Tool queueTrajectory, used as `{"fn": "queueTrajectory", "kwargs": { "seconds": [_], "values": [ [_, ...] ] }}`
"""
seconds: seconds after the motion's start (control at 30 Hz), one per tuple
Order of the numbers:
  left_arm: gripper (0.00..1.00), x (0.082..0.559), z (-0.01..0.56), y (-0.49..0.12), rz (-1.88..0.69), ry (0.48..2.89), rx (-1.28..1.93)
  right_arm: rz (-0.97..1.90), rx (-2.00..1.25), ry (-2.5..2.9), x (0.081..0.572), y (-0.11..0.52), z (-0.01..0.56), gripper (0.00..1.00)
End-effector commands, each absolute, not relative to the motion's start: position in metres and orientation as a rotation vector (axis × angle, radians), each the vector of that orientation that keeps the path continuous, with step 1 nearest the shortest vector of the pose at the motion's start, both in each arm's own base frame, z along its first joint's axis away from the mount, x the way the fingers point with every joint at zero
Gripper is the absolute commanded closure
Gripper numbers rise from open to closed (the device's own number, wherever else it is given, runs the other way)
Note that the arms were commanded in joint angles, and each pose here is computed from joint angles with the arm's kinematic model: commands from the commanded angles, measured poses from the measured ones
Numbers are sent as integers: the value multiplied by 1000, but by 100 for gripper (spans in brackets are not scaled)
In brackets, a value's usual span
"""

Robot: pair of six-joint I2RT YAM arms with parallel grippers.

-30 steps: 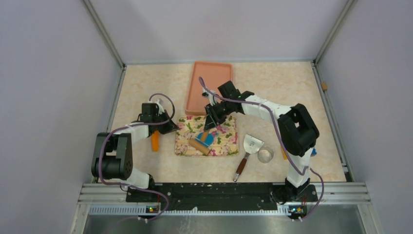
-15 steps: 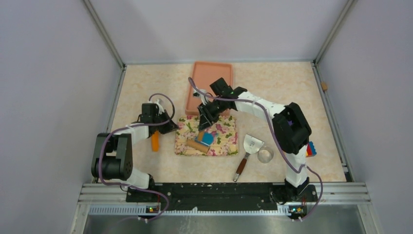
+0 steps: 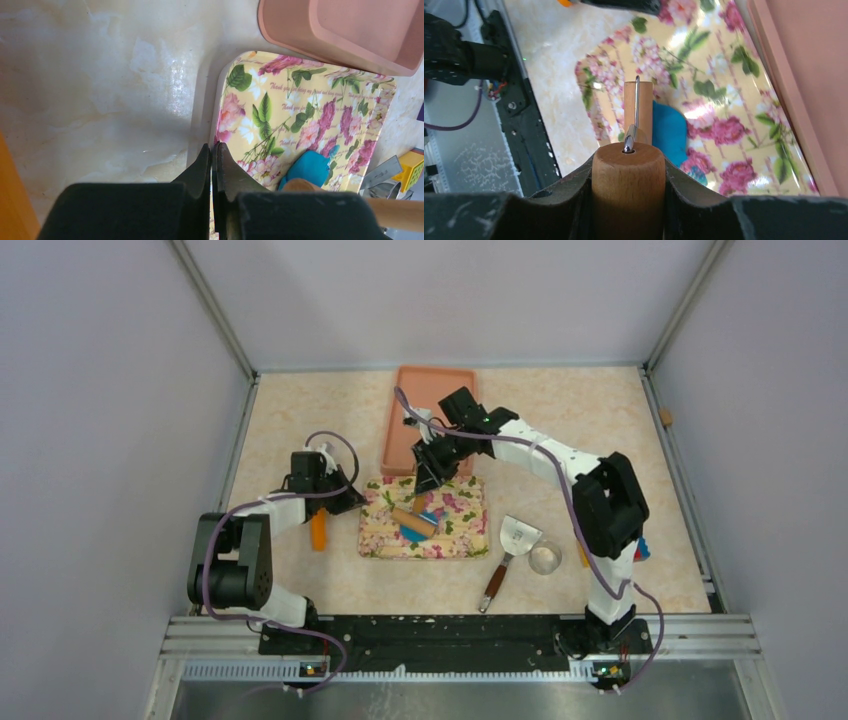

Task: Roll out the dumpling wrappers from the dough

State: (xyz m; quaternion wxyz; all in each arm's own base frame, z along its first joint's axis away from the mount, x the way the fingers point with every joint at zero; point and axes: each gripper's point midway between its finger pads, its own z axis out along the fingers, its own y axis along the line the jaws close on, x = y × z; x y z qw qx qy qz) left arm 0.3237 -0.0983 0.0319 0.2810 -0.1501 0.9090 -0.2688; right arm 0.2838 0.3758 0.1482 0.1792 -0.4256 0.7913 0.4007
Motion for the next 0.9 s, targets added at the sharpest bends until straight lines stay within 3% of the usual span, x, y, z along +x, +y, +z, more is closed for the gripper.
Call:
{"fn": "queueTrajectory", "kwargs": {
  "seconds": [0.0,0.1,0.2,0.27,0.47,0.87],
  "values": [
    [100,331,23,-82,-613,2430,-439,1029,-1108,2318,295,364,138,100],
    [100,330,22,-81,-608,2431,-442,901,-1036,2456,303,352,100,100],
    [100,330,22,-82,-612,2431,-446,463,-930,2627,331,303,42,100],
    [100,331,23,-82,-614,2429,-447,374,-869,2655,344,283,35,100],
    [100,330,22,-82,-617,2430,-450,240,-817,2604,380,252,44,100],
    [100,332,20,-81,-609,2440,-453,94,-818,2593,393,215,34,100]
  ]
}}
